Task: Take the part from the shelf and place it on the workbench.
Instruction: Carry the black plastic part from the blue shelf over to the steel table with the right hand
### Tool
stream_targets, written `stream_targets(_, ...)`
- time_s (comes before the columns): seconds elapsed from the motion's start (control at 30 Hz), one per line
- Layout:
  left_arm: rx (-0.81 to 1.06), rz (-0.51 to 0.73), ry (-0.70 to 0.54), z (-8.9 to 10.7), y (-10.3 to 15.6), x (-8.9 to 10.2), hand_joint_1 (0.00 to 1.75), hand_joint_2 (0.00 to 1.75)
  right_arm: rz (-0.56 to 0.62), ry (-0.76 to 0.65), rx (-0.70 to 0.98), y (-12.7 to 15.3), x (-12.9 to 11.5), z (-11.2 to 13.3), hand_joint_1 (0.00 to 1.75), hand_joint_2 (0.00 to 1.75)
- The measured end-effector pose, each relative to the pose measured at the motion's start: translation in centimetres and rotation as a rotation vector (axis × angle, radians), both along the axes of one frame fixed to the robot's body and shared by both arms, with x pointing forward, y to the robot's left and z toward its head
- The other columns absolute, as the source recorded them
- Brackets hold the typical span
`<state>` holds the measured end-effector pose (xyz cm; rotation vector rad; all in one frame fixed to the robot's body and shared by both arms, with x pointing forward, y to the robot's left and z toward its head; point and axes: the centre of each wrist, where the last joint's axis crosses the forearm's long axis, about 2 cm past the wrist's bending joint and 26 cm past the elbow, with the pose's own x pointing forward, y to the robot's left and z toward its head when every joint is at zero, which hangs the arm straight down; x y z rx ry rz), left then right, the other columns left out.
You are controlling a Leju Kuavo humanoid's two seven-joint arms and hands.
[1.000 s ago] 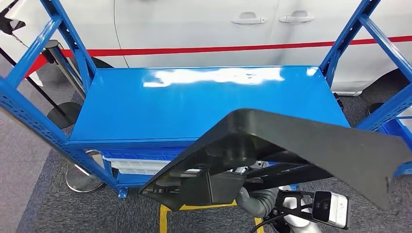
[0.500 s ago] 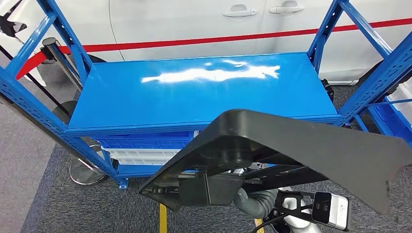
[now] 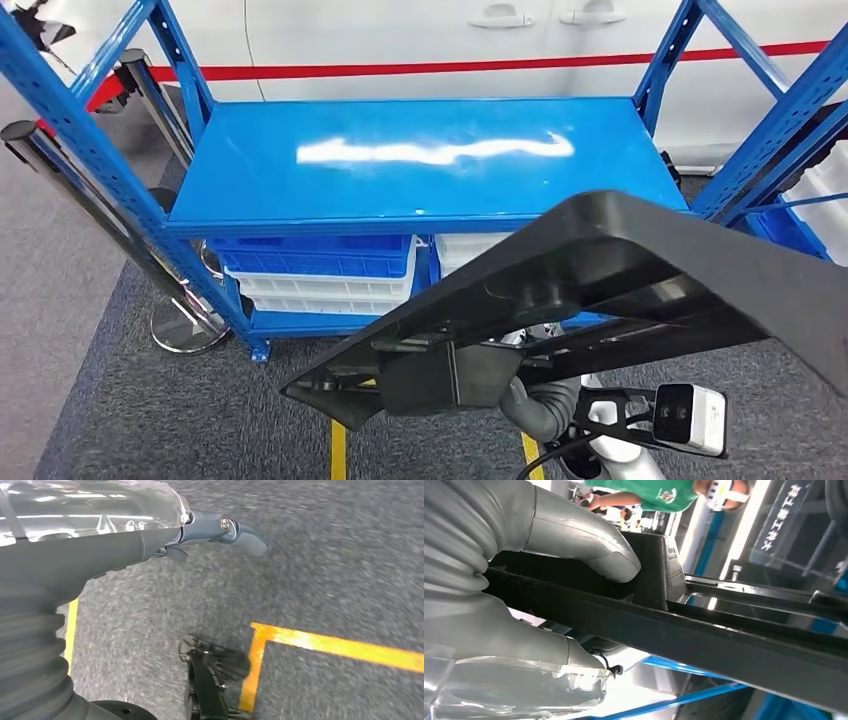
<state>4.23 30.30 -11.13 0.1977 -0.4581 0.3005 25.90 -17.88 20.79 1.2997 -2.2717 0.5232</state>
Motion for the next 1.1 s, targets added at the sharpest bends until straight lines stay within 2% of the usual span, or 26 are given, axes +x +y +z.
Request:
stream_targets(0.17, -0.001, -0.004, 0.014, 0.0, -0.1, -0.1, 0.00, 1.75, 0.015, 0.041, -0.025, -0.7, 0.0, -1.4, 1.75, 1.75)
stream_targets(0.5, 0.002, -0.012, 0.025, 0.0, 0.1, -0.5, 0.00, 1.75, 0.016, 0.070, -0.035, -0.9, 0.0, -1.9, 1.75, 1.75)
stream_targets(1.1, 0.012, -0.065, 0.010, 0.0, 1.1, 0.0, 0.00, 1.75, -0.077, 0.105, -0.054, -1.3, -2.0, -3.1, 1.75, 1.75)
